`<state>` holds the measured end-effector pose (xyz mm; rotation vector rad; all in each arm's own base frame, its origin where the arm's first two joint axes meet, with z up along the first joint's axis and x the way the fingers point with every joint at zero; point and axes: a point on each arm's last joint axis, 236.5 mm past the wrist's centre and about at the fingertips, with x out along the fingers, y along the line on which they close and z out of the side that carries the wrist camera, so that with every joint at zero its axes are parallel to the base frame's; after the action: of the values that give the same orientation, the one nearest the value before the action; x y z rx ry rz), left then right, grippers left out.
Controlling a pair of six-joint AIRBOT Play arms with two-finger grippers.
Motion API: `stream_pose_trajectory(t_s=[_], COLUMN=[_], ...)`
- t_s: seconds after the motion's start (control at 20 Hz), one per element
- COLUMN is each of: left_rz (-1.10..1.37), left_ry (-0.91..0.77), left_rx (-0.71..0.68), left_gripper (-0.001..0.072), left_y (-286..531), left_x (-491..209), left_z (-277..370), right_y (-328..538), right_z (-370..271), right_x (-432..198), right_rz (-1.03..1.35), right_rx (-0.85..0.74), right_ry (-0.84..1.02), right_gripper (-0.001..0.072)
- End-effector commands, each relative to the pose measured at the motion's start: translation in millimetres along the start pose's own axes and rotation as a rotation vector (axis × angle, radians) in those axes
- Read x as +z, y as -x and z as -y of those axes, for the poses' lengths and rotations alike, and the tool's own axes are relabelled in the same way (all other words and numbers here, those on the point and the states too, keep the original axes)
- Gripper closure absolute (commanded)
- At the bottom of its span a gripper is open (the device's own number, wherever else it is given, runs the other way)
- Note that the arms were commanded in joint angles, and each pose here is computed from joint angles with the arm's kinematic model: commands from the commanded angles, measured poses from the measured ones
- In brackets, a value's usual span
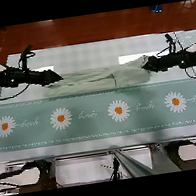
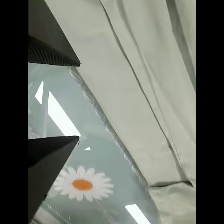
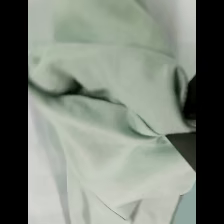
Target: Fold the shirts.
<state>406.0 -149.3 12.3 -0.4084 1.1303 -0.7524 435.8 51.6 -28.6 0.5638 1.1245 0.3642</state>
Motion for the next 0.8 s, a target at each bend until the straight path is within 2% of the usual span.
stream_pose_trajectory(t_s=[0.0, 0.05, 0.15, 0.2, 0.45, 0.75], left_rz=[-0.007, -0.026, -0.049, -0.052, -0.079, -0.227], left_ry=[0.026, 0.032, -0.009, -0.042, -0.054, 0.005], left_rx=[-0.087, -0.107, -0.118, -0.120, -0.123, -0.214], left_gripper=[0.0419, 0.0584, 0.0606, 0.0682, 0.0683, 0.0683], left_y=[-24, -35, -58, -71, -126, -189], left_x=[2, -2, -10, -14, -39, -106], left_z=[44, 61, 88, 103, 157, 206], right_y=[53, 70, 99, 112, 161, 182], right_z=[-25, -36, -61, -72, -121, -166], right_x=[-16, -20, -27, -30, -58, -93], right_rz=[-0.024, -0.011, 0.028, 0.053, 0.151, 0.174], right_rx=[-0.109, -0.136, -0.182, -0.204, -0.249, -0.187], right_ry=[0.145, 0.179, 0.244, 0.260, 0.307, 0.365], right_gripper=[0.0677, 0.0678, 0.0677, 0.0678, 0.0678, 0.0678])
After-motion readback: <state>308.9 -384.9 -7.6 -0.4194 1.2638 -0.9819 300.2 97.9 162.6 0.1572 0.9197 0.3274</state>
